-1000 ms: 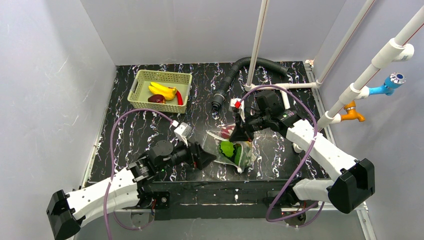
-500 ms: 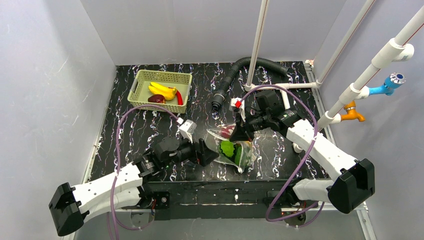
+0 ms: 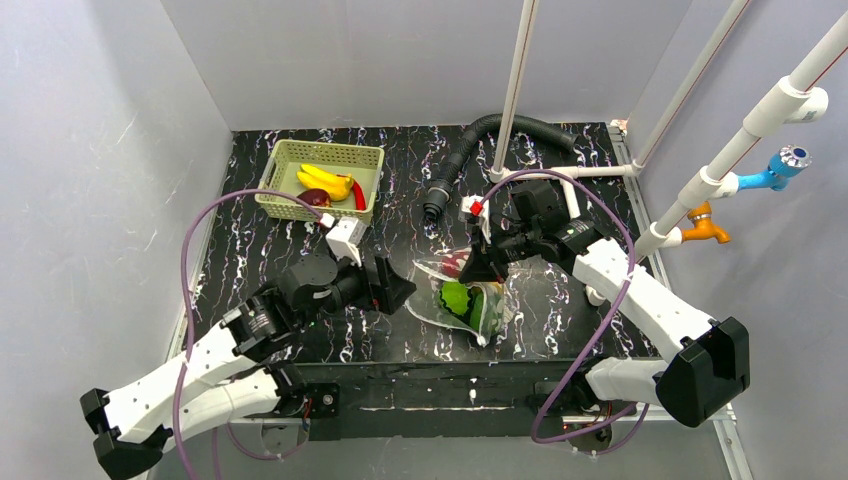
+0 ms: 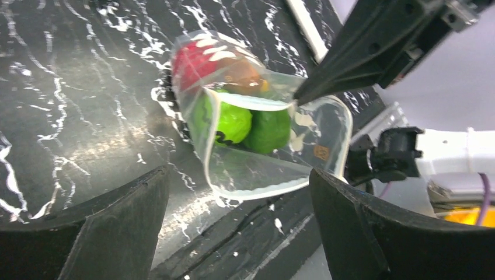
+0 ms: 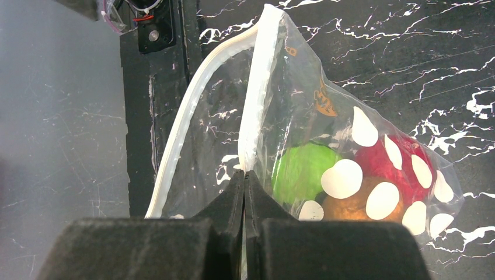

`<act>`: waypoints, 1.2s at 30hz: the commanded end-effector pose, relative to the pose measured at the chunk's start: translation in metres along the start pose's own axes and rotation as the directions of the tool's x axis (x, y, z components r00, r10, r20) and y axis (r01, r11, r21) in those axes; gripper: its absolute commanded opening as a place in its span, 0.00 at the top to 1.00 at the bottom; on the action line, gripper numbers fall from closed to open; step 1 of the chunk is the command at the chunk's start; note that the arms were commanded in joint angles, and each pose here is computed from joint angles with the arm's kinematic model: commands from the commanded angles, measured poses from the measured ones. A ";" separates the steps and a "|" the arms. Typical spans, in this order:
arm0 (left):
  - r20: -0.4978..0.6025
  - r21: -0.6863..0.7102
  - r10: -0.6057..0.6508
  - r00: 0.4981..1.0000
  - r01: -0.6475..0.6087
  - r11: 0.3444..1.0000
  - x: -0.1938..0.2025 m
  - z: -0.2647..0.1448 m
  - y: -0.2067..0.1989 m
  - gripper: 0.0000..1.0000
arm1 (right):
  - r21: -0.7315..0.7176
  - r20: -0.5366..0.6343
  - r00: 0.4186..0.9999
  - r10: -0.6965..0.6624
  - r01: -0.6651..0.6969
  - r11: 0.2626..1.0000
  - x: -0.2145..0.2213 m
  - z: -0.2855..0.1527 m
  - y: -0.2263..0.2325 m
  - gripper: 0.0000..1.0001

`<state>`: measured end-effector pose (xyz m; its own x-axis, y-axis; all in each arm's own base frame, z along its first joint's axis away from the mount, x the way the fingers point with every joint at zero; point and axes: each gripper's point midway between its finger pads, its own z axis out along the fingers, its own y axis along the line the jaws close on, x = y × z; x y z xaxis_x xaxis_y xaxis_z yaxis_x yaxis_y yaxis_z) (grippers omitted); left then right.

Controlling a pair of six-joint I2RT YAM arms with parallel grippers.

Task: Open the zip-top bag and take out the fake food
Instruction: Pick up the fake fruit from the zipper food storage bag.

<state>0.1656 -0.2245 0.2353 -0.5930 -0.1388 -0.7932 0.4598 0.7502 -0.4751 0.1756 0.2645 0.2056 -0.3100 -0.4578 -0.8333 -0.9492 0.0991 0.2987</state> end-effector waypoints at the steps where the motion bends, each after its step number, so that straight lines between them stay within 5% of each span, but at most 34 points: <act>1: -0.098 0.118 0.000 0.995 0.011 0.993 0.008 0.000 -0.028 0.16 | -0.003 0.027 0.999 -0.025 0.025 1.000 -0.008 -0.001 -0.001 0.99; 6: -0.209 0.257 -0.016 0.978 0.070 0.964 0.019 0.027 -0.067 0.36 | 0.004 0.029 0.999 -0.025 0.025 1.000 -0.008 -0.002 -0.002 0.99; 9: -0.244 0.232 -0.011 0.970 0.069 0.970 0.028 0.040 -0.064 0.37 | 0.004 0.031 0.999 -0.027 0.026 1.000 -0.008 -0.002 -0.002 0.99; 23: -0.287 0.036 0.058 0.956 -0.049 0.998 0.067 0.115 -0.024 0.18 | 0.000 0.034 0.999 -0.022 0.022 1.000 -0.008 -0.002 -0.002 0.99; 36: -0.089 0.140 0.035 0.995 -0.022 0.990 0.067 0.163 -0.032 0.17 | 0.016 0.027 1.000 -0.004 0.003 1.000 -0.005 0.001 -0.008 0.99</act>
<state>0.2044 -0.3431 0.1219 -0.6957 0.0435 -0.7171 0.5281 0.7077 -0.4694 0.1852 0.2635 0.2063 -0.3032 -0.4477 -0.8412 -0.9527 0.1246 0.2771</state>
